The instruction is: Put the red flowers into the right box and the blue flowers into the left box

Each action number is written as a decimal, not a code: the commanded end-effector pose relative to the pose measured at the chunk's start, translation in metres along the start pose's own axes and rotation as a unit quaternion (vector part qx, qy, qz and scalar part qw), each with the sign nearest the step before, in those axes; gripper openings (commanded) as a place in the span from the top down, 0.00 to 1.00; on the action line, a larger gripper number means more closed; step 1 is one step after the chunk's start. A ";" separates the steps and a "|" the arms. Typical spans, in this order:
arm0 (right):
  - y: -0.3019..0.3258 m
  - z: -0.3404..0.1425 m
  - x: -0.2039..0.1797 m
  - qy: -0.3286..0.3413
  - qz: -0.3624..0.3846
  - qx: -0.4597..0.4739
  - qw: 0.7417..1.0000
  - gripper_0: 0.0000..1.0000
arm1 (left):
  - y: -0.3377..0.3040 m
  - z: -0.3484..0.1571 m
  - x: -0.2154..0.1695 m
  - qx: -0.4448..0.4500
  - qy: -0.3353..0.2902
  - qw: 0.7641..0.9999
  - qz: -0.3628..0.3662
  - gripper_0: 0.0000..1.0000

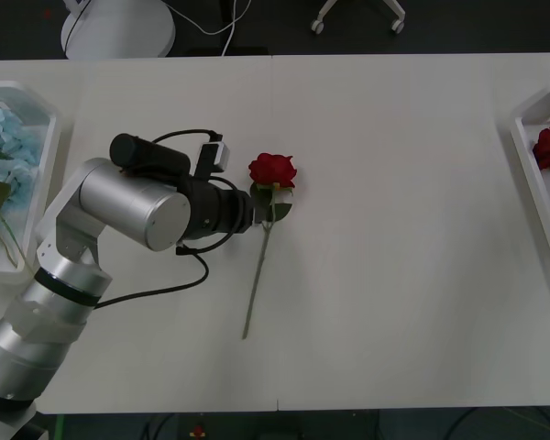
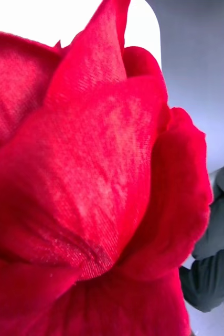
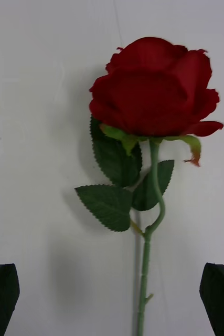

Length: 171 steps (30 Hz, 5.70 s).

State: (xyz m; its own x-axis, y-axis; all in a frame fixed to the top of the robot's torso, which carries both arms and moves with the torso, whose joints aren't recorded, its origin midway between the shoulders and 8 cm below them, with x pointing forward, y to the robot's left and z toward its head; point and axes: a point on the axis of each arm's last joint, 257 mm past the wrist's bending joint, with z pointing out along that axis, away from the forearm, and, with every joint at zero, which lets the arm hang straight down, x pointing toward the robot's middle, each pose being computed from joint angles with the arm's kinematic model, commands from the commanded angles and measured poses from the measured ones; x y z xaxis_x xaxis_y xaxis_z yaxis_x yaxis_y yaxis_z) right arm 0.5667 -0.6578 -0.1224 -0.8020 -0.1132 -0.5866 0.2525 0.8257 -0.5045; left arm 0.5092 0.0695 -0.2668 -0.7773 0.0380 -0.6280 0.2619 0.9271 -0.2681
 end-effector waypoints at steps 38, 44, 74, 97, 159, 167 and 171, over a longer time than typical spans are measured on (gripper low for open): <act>0.052 0.032 0.018 -0.023 0.110 -0.056 0.992 0.23 | -0.041 0.072 -0.035 -0.122 -0.016 0.992 -0.003 0.99; 0.060 -0.001 0.002 0.000 0.144 -0.128 0.981 0.14 | -0.035 0.072 -0.036 -0.129 -0.015 0.992 0.002 1.00; 0.237 -0.224 0.004 -0.135 -0.143 -0.540 0.818 0.07 | -0.049 -0.070 -0.165 0.080 -0.101 0.989 -0.070 1.00; 0.306 -0.276 0.051 -0.146 -0.132 -0.634 0.748 0.07 | -0.205 -0.110 -0.189 0.381 -0.224 0.875 -0.201 1.00; 0.436 -0.353 0.086 -0.148 -0.102 -0.721 0.670 1.00 | -0.151 -0.144 -0.134 0.390 -0.115 0.896 -0.180 0.08; 0.393 -0.296 0.075 -0.108 -0.084 -0.648 0.749 1.00 | -0.068 -0.190 -0.103 0.341 -0.073 0.932 -0.093 0.08; 0.349 -0.250 0.064 -0.088 -0.068 -0.583 0.805 1.00 | -0.031 -0.188 -0.085 0.296 -0.076 0.952 0.002 0.08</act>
State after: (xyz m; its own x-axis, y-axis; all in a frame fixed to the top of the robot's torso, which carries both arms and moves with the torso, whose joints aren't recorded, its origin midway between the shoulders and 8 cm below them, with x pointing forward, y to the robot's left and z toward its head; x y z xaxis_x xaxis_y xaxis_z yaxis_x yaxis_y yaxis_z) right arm 0.4490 -0.1869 -0.1976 -0.6766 -0.2300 -0.6995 -0.6371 0.6593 0.3994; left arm 0.4655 0.0779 -0.0630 -0.8221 -0.2092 -0.5295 0.3933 0.4638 -0.7939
